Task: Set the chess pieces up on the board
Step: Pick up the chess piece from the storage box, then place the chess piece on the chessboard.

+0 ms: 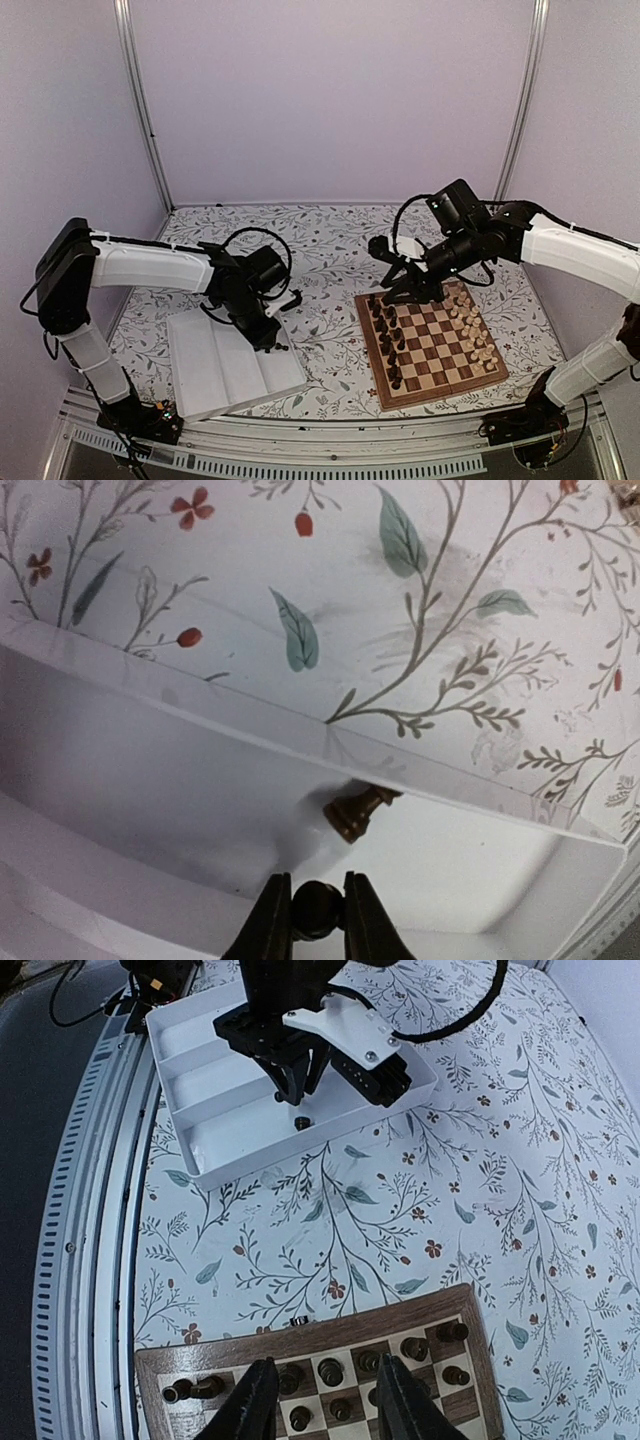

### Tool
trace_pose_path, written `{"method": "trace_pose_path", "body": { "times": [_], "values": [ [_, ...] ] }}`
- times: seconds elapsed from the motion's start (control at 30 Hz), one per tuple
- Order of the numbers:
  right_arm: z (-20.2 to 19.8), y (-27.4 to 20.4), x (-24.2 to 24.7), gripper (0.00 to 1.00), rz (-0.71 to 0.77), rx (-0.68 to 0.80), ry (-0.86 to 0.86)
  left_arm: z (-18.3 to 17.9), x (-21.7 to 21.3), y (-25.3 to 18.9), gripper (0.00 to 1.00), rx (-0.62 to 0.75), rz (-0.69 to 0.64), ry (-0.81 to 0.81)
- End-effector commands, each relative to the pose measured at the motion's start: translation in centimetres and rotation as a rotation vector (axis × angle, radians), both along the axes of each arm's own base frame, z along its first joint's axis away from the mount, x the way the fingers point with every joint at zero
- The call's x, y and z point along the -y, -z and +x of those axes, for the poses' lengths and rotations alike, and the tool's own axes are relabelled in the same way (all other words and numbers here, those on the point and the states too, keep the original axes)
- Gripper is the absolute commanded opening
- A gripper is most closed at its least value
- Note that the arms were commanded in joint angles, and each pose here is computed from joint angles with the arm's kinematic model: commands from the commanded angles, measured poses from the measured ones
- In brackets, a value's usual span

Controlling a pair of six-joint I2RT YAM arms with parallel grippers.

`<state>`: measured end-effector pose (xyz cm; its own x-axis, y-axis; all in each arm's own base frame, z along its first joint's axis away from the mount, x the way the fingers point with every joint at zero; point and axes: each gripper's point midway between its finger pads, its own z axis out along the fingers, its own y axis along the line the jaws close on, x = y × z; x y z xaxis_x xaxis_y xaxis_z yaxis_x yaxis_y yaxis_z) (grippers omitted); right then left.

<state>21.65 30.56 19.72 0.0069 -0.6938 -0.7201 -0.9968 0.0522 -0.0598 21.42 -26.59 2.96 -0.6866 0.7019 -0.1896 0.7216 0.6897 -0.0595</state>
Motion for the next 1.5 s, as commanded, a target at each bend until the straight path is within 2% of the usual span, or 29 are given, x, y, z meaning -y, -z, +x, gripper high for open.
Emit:
{"method": "trace_pose_path", "body": {
  "times": [0.0,0.33,0.5,0.7,1.0,1.17,1.33,1.47],
  "values": [
    [0.2,-1.0,-1.9,0.36,0.051,-0.072,-0.042,1.2,0.6,-3.5,0.03,0.049,-0.184,-0.06],
    [-0.2,2.0,-6.7,0.36,0.01,-0.207,-0.104,2.0,0.5,-5.6,0.04,0.052,-0.443,-0.141],
    [-0.9,4.2,-8.8,0.35,-0.033,-0.225,-0.141,2.8,0.1,-6.1,0.05,0.044,-0.548,-0.207],
    [-1.3,6.6,-11.5,0.35,-0.104,-0.158,-0.164,3.4,-0.6,-5.9,0.07,0.009,-0.598,-0.289],
    [0.9,6.4,-16.5,0.34,-0.113,0.131,-0.071,3.5,-0.7,-6.6,0.09,-0.096,-0.718,-0.392],
    [1.0,6.0,-18.4,0.35,-0.101,0.24,-0.066,3.2,-0.8,-6.8,0.11,-0.161,-0.768,-0.418],
    [0.2,6.2,-19.5,0.37,-0.087,0.226,-0.084,3.8,-1.3,-8.0,0.11,-0.166,-0.832,-0.459],
    [0.0,6.6,-20.1,0.41,-0.049,0.119,-0.037,4.9,-1.3,-11.3,0.12,-0.063,-0.958,-0.478]
  ]
}}
